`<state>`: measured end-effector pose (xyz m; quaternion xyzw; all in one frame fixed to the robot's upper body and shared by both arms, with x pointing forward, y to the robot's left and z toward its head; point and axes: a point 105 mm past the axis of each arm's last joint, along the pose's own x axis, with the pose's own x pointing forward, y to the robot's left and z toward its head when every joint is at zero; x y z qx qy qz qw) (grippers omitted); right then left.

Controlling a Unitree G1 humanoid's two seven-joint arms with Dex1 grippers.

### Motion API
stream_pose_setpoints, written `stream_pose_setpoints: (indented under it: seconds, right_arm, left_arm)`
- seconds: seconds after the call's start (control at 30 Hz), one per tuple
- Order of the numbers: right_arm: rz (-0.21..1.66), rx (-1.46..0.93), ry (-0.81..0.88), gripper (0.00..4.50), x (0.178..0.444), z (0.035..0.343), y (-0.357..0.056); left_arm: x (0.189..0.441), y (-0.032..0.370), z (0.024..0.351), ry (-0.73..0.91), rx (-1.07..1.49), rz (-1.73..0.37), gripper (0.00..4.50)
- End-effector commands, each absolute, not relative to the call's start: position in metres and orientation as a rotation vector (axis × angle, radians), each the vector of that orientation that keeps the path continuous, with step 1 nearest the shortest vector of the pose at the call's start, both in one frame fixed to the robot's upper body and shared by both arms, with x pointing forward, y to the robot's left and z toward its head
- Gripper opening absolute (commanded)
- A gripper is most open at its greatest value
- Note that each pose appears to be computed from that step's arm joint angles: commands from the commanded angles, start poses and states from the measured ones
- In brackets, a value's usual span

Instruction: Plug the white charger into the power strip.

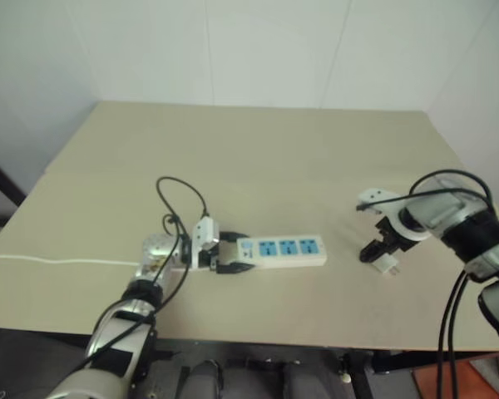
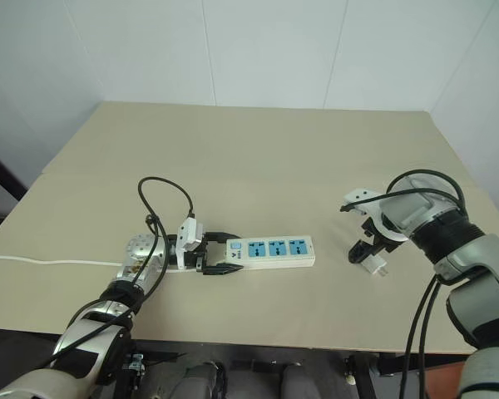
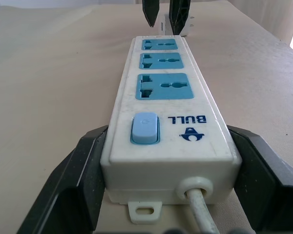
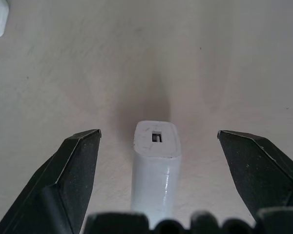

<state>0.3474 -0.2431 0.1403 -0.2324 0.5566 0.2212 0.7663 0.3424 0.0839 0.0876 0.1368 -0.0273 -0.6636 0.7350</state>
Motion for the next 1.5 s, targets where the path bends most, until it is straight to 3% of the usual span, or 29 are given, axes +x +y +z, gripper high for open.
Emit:
stream_pose_setpoints:
  seconds: [0.03, 0.37, 0.47, 0.73, 0.97, 1.07, 1.17, 1.3, 1.5]
  right_arm:
    - [0.467, -0.502, 1.175, 4.50, 0.350, 0.148, -0.244]
    - [0.452, -0.494, 1.193, 4.50, 0.350, 0.143, -0.248]
    - [0.439, -0.486, 1.197, 3.94, 0.350, 0.141, -0.250]
    - [0.453, -0.501, 1.206, 1.14, 0.349, 0.139, -0.248]
    - [0.456, -0.542, 1.190, 1.12, 0.348, 0.142, -0.249]
    - [0.471, -0.548, 1.114, 1.12, 0.351, 0.157, -0.242]
    - [0.516, -0.553, 0.988, 1.12, 0.355, 0.177, -0.228]
    - [0.705, -0.450, 0.698, 1.12, 0.352, 0.211, -0.186]
    - [0.968, -0.307, 0.281, 1.12, 0.334, 0.227, -0.138]
  left_arm:
    - [0.340, 0.081, 0.084, -0.044, 0.339, -1.489, 3.26]
    - [0.340, 0.084, 0.082, -0.037, 0.348, -1.478, 3.26]
    - [0.340, 0.084, 0.081, -0.036, 0.352, -1.476, 3.26]
    - [0.340, 0.084, 0.082, -0.038, 0.354, -1.475, 3.26]
    - [0.340, 0.085, 0.084, -0.035, 0.352, -1.492, 3.26]
    - [0.337, 0.084, 0.086, -0.025, 0.358, -1.536, 3.26]
    - [0.336, 0.084, 0.087, -0.025, 0.367, -1.558, 3.26]
    - [0.336, 0.084, 0.087, -0.007, 0.395, -1.584, 3.26]
    - [0.338, 0.084, 0.089, -0.007, 0.391, -1.580, 3.26]
